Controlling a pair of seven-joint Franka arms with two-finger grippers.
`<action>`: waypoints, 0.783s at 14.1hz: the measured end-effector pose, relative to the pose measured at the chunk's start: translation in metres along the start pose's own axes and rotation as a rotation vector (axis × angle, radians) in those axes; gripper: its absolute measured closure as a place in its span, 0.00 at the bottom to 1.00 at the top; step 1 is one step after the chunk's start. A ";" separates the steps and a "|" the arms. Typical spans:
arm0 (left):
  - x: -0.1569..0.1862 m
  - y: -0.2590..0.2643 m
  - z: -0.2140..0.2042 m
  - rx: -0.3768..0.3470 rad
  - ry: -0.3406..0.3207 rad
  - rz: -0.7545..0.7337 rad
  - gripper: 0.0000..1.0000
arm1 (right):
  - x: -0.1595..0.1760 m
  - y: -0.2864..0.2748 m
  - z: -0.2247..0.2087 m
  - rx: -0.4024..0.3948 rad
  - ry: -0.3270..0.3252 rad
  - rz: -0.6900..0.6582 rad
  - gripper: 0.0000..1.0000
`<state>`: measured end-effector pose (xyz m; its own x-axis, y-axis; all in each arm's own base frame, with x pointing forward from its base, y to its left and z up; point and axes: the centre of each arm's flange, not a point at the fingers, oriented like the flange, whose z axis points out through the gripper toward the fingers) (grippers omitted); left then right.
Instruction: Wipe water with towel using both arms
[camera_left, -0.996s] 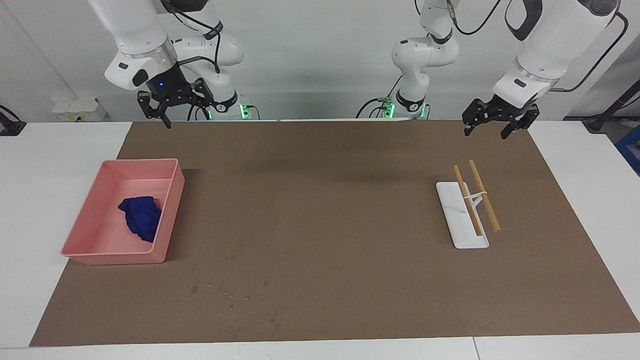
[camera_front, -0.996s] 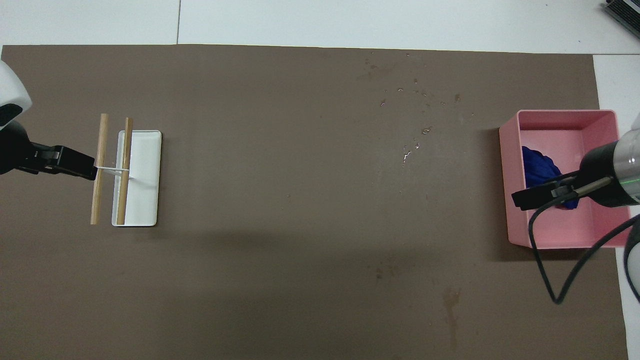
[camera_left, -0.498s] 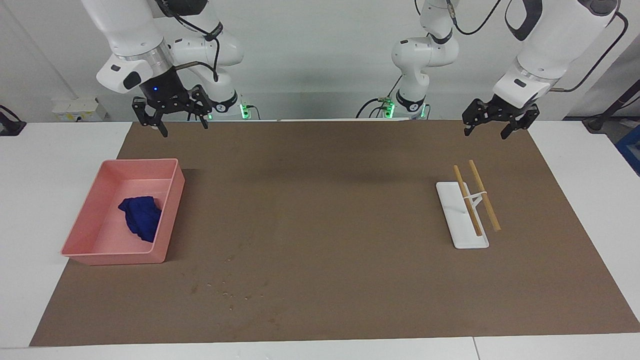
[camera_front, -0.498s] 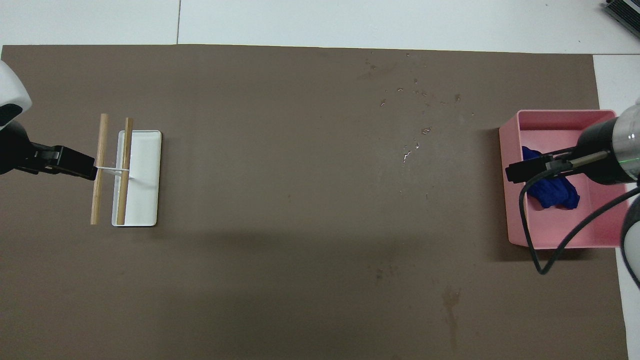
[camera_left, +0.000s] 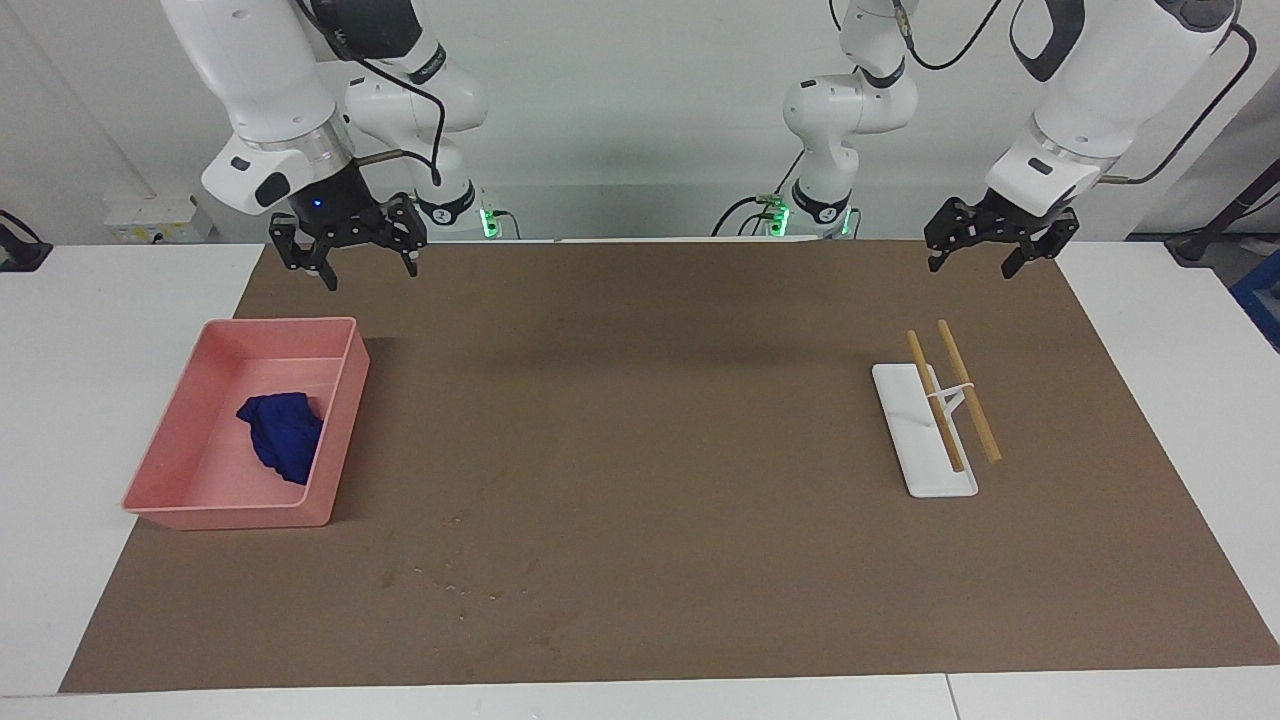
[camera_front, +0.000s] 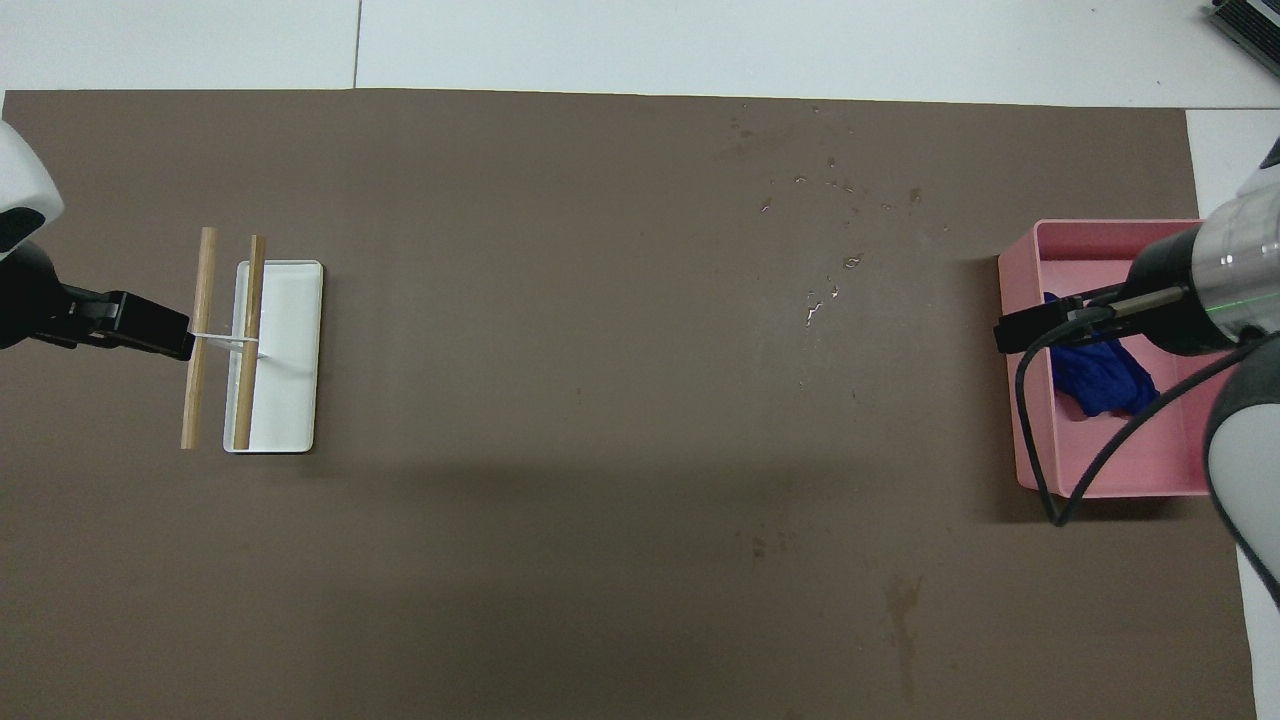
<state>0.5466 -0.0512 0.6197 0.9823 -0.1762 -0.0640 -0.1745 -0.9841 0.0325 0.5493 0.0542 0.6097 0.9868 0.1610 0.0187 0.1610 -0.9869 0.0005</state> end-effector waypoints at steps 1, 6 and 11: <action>0.000 0.000 0.000 0.000 0.000 0.000 0.00 | 0.000 0.002 0.004 -0.003 0.007 0.002 0.00; 0.000 0.000 0.000 0.000 0.000 0.000 0.00 | -0.001 0.003 0.005 -0.006 0.014 0.012 0.00; 0.000 0.000 0.000 0.000 0.000 0.000 0.00 | -0.004 -0.003 0.005 0.017 -0.006 0.127 0.00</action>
<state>0.5466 -0.0512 0.6198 0.9823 -0.1762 -0.0639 -0.1745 -0.9841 0.0325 0.5449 0.0562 0.6044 0.9993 0.0352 0.0117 0.0354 -0.9992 -0.0187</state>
